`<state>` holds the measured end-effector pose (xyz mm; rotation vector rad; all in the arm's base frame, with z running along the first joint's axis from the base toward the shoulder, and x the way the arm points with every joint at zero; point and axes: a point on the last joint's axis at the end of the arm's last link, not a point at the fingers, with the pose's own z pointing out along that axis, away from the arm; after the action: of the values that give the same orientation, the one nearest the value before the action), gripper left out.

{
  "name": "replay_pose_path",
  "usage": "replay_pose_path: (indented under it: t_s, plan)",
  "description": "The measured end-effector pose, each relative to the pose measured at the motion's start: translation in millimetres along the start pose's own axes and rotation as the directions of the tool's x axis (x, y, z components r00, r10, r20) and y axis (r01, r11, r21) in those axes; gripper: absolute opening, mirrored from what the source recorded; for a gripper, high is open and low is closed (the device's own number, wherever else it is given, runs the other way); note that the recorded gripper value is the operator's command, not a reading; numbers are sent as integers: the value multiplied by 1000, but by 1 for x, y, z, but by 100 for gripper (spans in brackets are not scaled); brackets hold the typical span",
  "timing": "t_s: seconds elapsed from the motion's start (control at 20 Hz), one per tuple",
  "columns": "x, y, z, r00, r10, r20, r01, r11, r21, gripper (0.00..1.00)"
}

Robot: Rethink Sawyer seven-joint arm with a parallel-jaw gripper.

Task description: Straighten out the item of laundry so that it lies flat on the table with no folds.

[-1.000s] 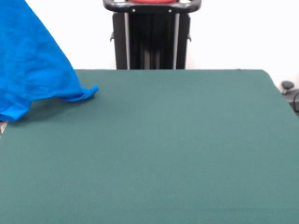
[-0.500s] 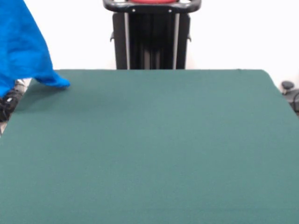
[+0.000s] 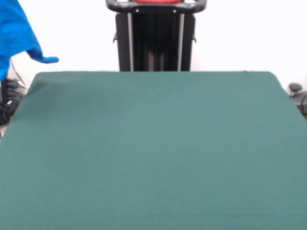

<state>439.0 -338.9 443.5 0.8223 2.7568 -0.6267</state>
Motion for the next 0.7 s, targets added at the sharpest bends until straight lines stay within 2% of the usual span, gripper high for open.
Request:
replay_pose_path:
  t_s: [0.35, 0.7]
  plan:
    - [-15, -11, 4, 1000, -6, 30, 5, 1000, 14, 0]
    - [-33, -4, 23, 997, -35, 74, 34, 999, 14, 0]
